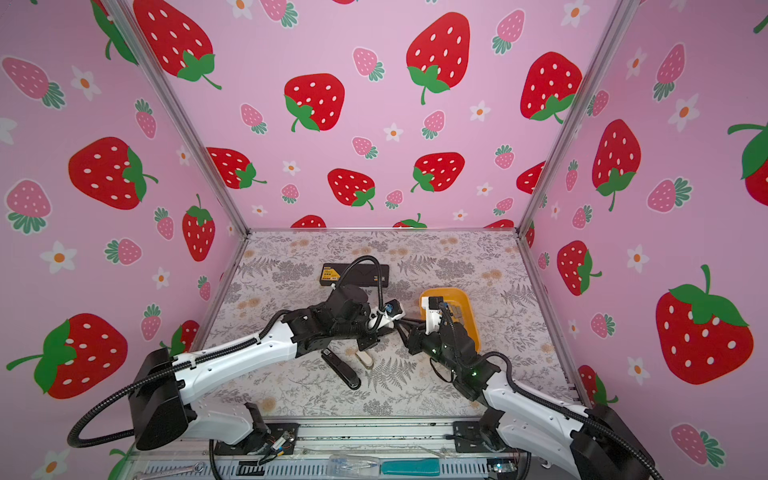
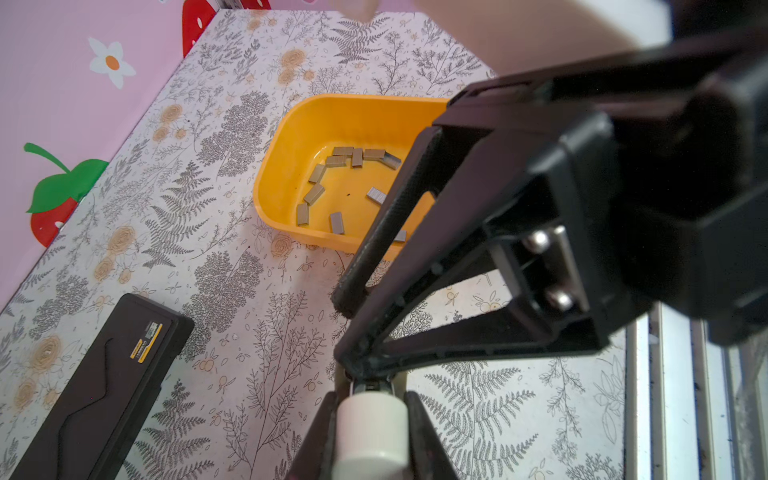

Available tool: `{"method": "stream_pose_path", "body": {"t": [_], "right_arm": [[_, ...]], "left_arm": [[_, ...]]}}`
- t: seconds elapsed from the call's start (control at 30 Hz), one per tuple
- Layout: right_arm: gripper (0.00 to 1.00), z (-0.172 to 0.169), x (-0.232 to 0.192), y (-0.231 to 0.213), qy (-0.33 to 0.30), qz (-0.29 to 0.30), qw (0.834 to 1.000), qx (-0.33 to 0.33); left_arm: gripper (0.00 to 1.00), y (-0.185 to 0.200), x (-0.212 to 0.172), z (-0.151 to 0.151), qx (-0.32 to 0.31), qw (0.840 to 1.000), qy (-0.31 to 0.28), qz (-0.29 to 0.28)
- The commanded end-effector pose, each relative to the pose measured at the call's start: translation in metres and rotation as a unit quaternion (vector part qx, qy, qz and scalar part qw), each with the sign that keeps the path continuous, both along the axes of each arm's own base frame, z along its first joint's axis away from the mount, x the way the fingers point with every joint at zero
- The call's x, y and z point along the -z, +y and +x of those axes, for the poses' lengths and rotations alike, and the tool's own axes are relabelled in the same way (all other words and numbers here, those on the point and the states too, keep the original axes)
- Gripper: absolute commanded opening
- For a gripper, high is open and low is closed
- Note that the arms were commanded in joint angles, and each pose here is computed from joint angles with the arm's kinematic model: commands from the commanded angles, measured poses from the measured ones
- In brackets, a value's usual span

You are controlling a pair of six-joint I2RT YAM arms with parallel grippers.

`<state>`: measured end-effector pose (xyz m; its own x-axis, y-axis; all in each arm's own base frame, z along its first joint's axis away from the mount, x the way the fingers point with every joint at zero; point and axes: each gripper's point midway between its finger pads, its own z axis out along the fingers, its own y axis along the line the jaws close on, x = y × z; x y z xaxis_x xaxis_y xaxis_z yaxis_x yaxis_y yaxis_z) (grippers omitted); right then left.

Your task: Load the staples into the stapler

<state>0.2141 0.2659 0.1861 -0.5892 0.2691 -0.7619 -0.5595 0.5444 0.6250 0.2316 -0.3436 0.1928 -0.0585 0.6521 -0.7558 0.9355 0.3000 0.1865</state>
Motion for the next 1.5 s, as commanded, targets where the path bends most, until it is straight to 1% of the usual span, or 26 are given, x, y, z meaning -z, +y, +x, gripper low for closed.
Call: {"method": "stream_pose_path", "body": {"t": [0.0, 0.37, 0.53, 0.8, 1.0, 1.17, 1.2, 1.27, 1.37, 1.47], "right_arm": [[0.31, 0.003, 0.013, 0.0, 0.018, -0.018, 1.0, 0.009], [0.28, 0.005, 0.018, -0.001, 0.02, -0.027, 0.999, 0.015], [0.28, 0.008, 0.023, -0.001, 0.021, -0.035, 0.999, 0.021], [0.24, 0.009, 0.029, 0.003, 0.024, -0.045, 0.999, 0.02], [0.2, 0.012, 0.035, 0.003, 0.026, -0.055, 0.998, 0.028], [0.16, 0.016, 0.046, 0.003, 0.035, -0.074, 0.996, 0.041], [0.15, 0.017, 0.048, 0.003, 0.035, -0.085, 0.995, 0.046], [0.15, 0.017, 0.049, 0.005, 0.035, -0.086, 0.995, 0.045], [0.15, 0.015, 0.042, 0.004, 0.026, -0.068, 0.996, 0.044], [0.18, 0.015, 0.037, -0.004, 0.011, -0.074, 0.996, 0.056]], "left_arm": [[0.0, -0.013, -0.051, -0.007, 0.026, 0.996, -0.032, -0.074], [0.0, -0.009, -0.062, -0.011, 0.026, 0.993, -0.042, -0.103], [0.0, -0.005, -0.075, -0.012, 0.021, 0.99, -0.051, -0.128], [0.0, 0.002, -0.084, -0.007, 0.006, 0.987, -0.049, -0.152], [0.0, 0.005, -0.091, -0.006, 0.007, 0.984, -0.046, -0.171], [0.0, 0.005, -0.095, -0.007, 0.014, 0.982, -0.048, -0.18], [0.0, 0.005, -0.095, -0.007, 0.016, 0.982, -0.048, -0.18], [0.0, 0.005, -0.094, -0.007, 0.016, 0.982, -0.047, -0.18], [0.0, 0.006, -0.093, -0.006, 0.013, 0.983, -0.049, -0.176], [0.0, 0.008, -0.09, -0.006, 0.01, 0.984, -0.049, -0.17]]}}
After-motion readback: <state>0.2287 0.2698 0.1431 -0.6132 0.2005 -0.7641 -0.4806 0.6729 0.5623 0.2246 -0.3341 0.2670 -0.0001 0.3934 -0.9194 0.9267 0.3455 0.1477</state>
